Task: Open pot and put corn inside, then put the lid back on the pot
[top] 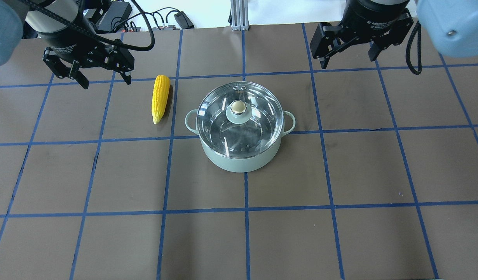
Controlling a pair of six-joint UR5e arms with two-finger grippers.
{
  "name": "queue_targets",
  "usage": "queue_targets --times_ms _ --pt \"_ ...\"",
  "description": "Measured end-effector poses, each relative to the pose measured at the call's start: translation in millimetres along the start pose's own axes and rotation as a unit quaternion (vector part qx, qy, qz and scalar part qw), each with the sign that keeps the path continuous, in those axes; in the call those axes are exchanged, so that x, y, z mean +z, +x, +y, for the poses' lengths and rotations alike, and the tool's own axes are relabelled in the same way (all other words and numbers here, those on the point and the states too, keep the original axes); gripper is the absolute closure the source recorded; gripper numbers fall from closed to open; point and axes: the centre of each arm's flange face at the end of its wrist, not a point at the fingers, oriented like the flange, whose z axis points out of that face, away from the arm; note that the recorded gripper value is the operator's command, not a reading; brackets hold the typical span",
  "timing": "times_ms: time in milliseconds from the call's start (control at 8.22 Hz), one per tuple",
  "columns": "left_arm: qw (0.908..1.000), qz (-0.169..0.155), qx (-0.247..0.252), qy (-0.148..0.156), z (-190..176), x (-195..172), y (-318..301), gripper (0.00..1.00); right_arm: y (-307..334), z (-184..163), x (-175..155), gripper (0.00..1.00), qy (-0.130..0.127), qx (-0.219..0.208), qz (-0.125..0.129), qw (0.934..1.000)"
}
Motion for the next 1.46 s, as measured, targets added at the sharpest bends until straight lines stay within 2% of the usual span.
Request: queue_targets --times_ms 365,608,851,1095,1338,1459 --pt "1.0 0.001 0.004 0.002 -2.9 1.9 -1.8 0.0 17.7 -2.7 0.4 0.0 -0.001 0.018 0.002 0.9998" --pt "0.9987 0.001 0.029 0.042 -29.9 13.2 -2.9 0.0 18.6 -5.2 -1.4 0.0 0.005 0.021 -0.004 0.9998" --pt "0.9957 -0.004 0.075 0.054 -60.7 43.5 -3.6 0.0 11.7 -19.7 4.2 0.01 0.013 0.029 -0.01 0.9994" --pt "0.9936 -0.003 0.093 0.064 -89.1 78.4 -3.0 0.0 -35.9 -39.8 23.0 0.01 0.023 0.055 -0.02 0.998" --pt "0.9935 -0.001 0.098 0.058 -114.1 121.9 -2.9 0.0 -109.0 -54.5 63.9 0.04 0.025 0.086 -0.022 0.9957" --pt "0.9932 -0.001 0.101 0.056 -124.7 142.7 -2.7 0.0 -140.5 -57.6 87.7 0.06 0.025 0.095 -0.015 0.995"
